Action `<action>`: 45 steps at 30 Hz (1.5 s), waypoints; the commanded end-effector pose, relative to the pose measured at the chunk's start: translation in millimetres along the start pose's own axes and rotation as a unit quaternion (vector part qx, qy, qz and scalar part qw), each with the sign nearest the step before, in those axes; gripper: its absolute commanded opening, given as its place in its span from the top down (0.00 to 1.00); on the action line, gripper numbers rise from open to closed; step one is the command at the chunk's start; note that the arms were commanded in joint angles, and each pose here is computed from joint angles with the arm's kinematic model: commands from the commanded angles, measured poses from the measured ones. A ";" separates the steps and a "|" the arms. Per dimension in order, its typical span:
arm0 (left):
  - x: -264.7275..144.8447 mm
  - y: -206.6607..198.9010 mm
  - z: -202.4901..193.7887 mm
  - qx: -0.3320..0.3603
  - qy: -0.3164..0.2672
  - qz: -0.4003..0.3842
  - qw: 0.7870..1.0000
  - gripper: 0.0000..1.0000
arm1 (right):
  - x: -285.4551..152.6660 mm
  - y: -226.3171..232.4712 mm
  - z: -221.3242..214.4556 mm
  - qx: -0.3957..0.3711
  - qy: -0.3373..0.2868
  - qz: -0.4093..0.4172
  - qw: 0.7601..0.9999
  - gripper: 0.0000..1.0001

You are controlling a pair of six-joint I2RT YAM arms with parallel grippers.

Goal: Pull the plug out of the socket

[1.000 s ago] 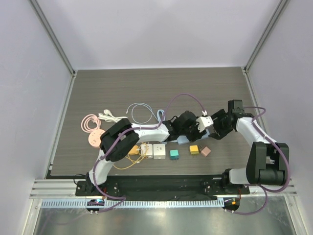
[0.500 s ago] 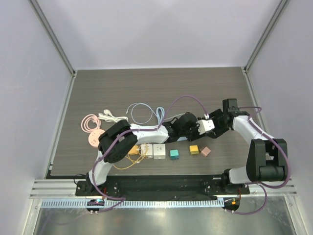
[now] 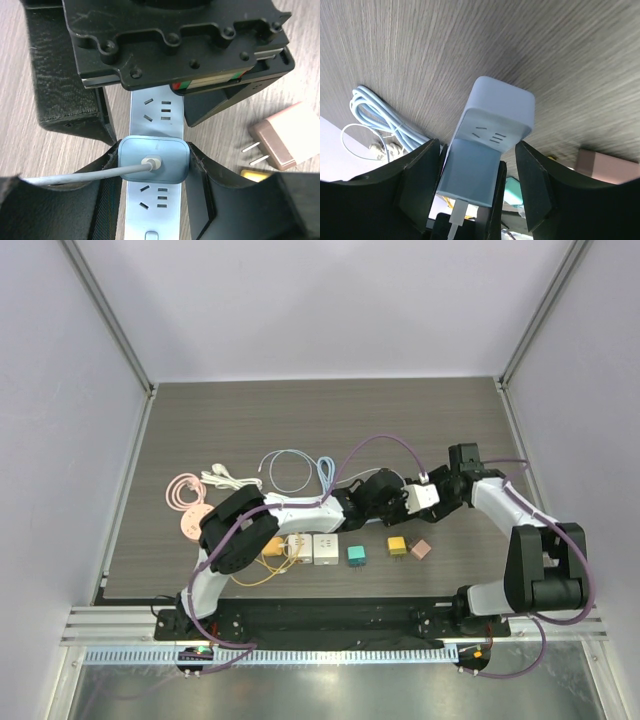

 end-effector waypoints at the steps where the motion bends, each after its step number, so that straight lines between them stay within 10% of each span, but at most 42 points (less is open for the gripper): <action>1: -26.8 40.3 62.7 0.027 -0.085 0.068 0.994 1.00 | 9.7 8.4 2.2 0.007 -0.003 0.008 1.000 0.34; 10: -28.4 40.8 68.9 0.032 -0.095 0.067 0.993 1.00 | 18.9 14.3 1.1 0.011 -0.002 0.018 1.000 0.48; 17: -35.7 31.7 71.0 0.034 -0.116 0.033 0.992 1.00 | 29.3 12.3 5.7 -0.012 -0.010 0.016 1.000 0.99; 45: -84.2 79.7 105.6 -0.115 -0.255 -0.033 0.960 1.00 | 37.7 17.3 25.9 -0.113 -0.158 0.014 0.981 0.99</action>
Point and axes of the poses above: each gripper's point midway between its finger pads, its own x axis out along the fingers, its own y axis along the line the jaws close on, z = x × y, the point moved 5 cm from there along -x, back along the fingers, and after that the axes turned 14 degrees about x, right-handed, at the moved point
